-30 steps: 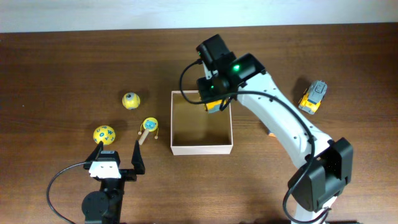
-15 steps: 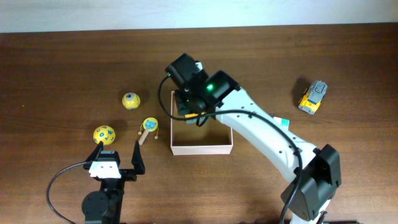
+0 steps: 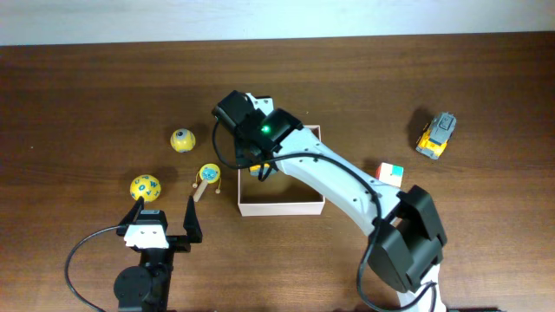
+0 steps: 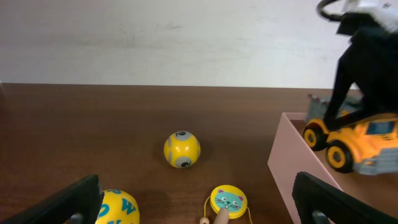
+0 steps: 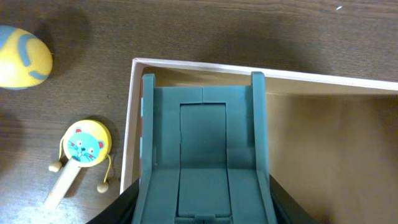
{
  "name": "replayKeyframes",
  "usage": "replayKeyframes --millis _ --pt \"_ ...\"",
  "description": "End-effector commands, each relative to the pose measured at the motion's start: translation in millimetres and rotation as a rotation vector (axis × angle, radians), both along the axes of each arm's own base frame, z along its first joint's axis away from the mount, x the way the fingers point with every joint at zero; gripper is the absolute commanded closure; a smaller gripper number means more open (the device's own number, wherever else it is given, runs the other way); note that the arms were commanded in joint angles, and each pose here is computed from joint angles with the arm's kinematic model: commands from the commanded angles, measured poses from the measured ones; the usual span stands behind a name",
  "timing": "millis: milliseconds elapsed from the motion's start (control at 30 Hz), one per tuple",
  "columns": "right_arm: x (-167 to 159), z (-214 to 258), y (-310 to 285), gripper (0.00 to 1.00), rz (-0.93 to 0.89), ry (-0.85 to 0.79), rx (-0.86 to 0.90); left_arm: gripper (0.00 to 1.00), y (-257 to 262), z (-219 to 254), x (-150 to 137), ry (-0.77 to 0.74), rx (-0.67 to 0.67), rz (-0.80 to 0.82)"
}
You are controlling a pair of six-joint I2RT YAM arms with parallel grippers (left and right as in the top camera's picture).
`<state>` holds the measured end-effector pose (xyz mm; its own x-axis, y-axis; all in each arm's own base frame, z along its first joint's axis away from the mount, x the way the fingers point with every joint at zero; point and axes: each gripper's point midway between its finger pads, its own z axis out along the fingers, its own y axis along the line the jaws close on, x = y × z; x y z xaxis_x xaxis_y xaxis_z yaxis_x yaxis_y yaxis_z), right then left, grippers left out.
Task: Pack container
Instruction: 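Lift the truck with the right gripper and carry it over the box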
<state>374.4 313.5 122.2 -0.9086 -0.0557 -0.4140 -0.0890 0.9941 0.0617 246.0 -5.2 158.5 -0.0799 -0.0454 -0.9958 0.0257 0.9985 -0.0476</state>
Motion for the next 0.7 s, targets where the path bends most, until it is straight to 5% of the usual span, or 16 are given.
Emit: replayKeyframes --millis 0,667 --pt "9 0 5 0.58 -0.023 -0.038 0.010 0.01 -1 -2 0 -0.002 0.015 -0.010" --pt "21 -54 11 0.58 -0.068 -0.011 -0.031 0.01 -1 -2 0 -0.002 0.015 -0.010"
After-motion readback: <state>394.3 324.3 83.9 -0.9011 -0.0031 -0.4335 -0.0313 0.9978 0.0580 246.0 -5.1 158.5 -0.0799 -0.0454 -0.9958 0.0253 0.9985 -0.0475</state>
